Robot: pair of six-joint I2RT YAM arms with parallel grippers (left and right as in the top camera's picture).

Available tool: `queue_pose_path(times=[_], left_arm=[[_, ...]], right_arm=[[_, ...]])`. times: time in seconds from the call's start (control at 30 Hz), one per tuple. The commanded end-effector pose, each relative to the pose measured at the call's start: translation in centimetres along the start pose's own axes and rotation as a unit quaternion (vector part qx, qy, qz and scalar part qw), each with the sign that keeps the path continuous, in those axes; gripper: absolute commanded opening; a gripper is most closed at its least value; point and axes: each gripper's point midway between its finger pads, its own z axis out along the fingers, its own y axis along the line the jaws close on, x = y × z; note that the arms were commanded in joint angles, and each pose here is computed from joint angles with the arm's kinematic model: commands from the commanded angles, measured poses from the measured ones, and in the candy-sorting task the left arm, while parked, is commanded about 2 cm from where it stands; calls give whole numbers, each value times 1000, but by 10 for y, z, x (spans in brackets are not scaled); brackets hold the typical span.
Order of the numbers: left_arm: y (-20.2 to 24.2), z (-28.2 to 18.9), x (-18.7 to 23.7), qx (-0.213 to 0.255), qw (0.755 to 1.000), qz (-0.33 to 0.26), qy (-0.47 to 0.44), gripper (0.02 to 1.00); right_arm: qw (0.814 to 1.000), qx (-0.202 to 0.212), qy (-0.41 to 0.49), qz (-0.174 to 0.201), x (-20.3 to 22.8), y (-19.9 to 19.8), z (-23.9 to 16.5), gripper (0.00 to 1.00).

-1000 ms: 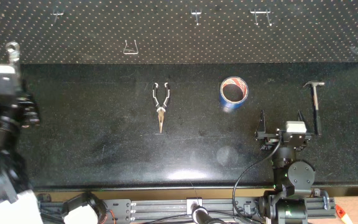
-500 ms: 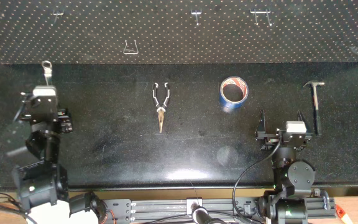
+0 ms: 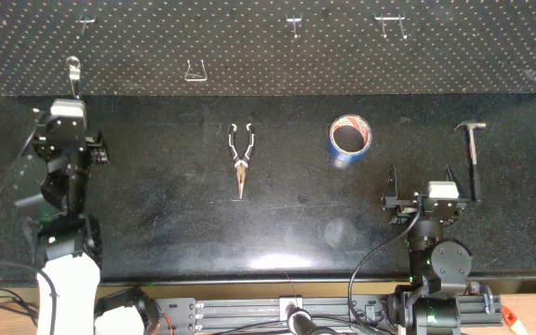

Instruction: Place Tools Onto Pegboard

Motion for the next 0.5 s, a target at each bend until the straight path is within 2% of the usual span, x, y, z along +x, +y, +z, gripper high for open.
queue_pose_path(times=[0.03,0.23,0.3,0.5], left_arm=[[2,9,-12,4,998,-57,-28,29],[1,16,0,7,997,-79,-11,27],[2,20,11,3,993,-115,4,29],[2,27,20,2,993,-119,15,29]], right_arm=[[1000,-4,-1,9,0,1,0,954],[1000,-4,-1,9,0,1,0,954],[1000,-4,-1,10,0,1,0,954],[1000,-4,-1,9,0,1,0,954]])
